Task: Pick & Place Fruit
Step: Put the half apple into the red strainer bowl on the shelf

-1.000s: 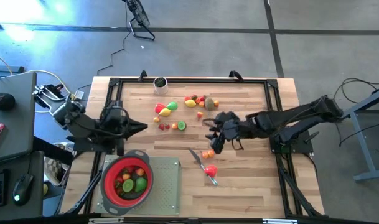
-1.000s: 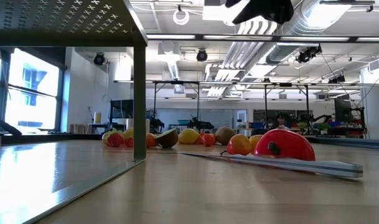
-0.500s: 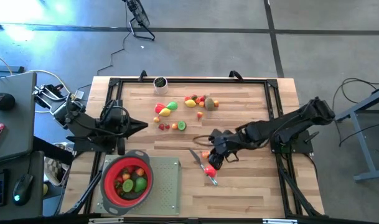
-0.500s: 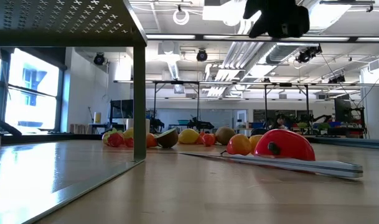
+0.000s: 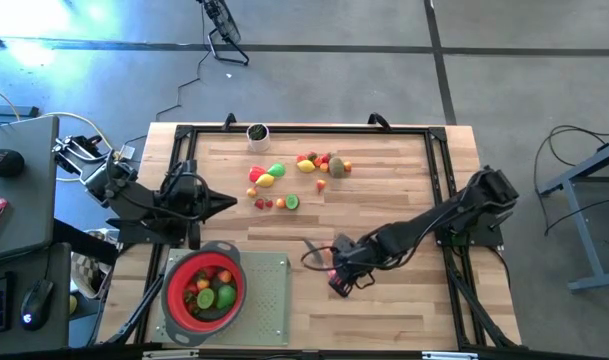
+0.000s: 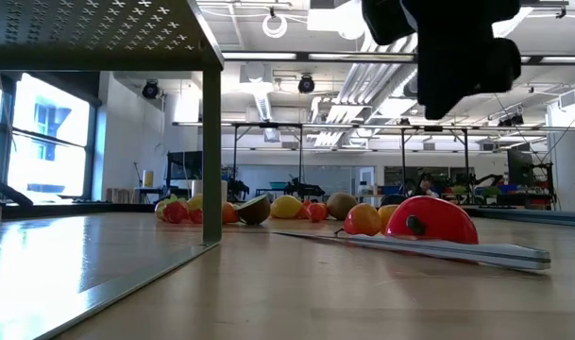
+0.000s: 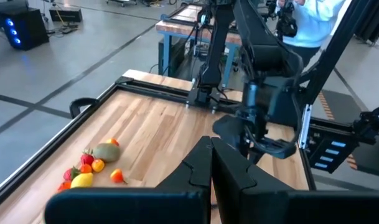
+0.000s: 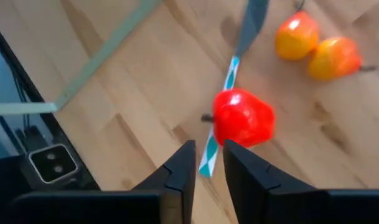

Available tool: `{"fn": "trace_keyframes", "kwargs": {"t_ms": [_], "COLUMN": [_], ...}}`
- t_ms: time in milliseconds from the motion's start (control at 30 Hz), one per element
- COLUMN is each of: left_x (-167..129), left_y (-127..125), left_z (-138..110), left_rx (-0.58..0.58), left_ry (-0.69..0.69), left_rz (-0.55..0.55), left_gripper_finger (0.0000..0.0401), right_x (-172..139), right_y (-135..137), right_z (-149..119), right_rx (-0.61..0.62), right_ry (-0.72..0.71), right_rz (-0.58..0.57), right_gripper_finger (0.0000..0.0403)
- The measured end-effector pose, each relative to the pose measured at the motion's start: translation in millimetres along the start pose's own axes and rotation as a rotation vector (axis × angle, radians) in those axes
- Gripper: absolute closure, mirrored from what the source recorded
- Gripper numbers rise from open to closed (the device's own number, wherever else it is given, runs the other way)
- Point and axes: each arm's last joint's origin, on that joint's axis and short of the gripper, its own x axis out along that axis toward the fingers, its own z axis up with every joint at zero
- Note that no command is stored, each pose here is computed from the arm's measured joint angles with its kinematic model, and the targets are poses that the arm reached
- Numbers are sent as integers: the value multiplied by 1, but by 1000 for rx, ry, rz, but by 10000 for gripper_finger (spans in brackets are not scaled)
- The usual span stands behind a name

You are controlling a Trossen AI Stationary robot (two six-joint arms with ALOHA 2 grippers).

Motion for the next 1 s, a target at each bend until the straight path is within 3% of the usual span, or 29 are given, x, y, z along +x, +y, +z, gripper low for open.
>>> {"fn": "trace_keyframes", "kwargs": {"t_ms": [267,467,767,1000], "left_x": [-1,0,0,0], "left_y": [1,1,0,0], "left_z": [-2,-2,-2,-2], "left_rx": [12,1,-45,-43], "left_ry": [20,21,23,23], "left_rz": [-10,-11,-9,-9], "left_gripper_finger": [401,401,401,401], "right_x": [1,1,1,1], "right_y": [6,8,9,13], "right_z": [-14,-18,-15,-15], "right_rx": [-11,-117,-206,-461], "right_ry": [28,21,-40,-92], "right_rz": [14,13,3,16], "right_gripper_finger": [376,386,364,310]}}
